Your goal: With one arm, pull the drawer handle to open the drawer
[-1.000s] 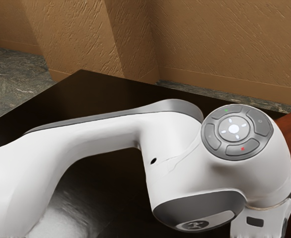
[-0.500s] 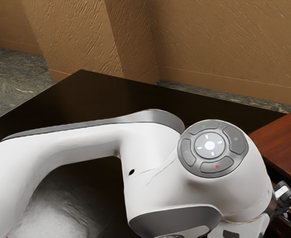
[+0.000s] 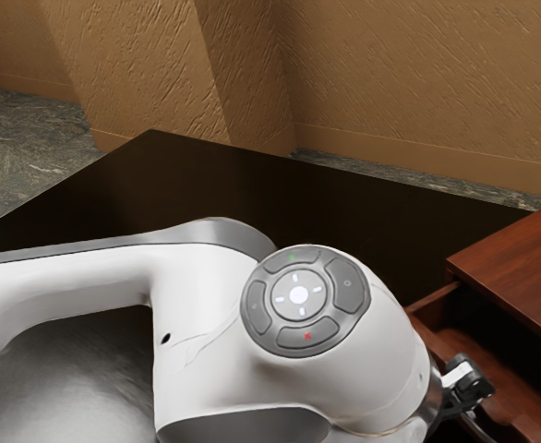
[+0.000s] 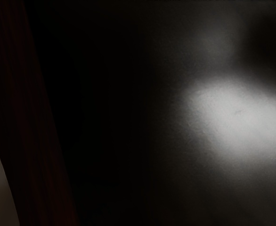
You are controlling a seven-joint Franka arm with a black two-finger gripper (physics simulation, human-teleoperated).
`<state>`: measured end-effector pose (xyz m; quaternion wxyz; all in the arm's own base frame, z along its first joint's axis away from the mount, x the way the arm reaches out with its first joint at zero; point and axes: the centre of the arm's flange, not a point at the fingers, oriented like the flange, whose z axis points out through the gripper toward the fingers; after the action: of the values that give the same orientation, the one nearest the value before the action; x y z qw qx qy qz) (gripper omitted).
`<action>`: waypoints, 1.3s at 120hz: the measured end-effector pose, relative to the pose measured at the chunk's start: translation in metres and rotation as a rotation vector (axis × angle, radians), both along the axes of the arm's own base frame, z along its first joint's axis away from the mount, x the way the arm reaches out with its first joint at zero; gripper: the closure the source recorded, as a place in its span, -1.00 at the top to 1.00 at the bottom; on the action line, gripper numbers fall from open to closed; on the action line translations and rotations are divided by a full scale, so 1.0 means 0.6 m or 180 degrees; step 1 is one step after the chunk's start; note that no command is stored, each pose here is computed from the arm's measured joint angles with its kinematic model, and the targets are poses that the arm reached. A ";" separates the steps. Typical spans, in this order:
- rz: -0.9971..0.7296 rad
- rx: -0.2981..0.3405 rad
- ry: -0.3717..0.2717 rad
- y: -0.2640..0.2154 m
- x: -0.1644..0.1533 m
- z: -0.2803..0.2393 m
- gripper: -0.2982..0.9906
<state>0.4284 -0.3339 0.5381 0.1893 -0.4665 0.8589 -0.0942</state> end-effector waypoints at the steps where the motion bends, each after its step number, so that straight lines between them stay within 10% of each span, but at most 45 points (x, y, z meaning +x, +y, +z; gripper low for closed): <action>1: 0.0000 0.0002 0.0002 0.001 -0.001 -0.001 0.50; 59: -0.0052 0.0000 -0.0072 0.028 -0.062 0.025 0.04; 108: -0.0132 -0.0116 -0.0180 0.029 -0.122 0.090 0.45; 124: 0.0101 -0.0312 -0.0285 0.041 -0.100 0.198 0.49; 156: 0.1583 -0.0521 0.0170 0.192 0.067 0.284 0.52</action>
<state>0.4685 -0.2187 0.7084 0.1455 -0.6793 0.7121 -0.1016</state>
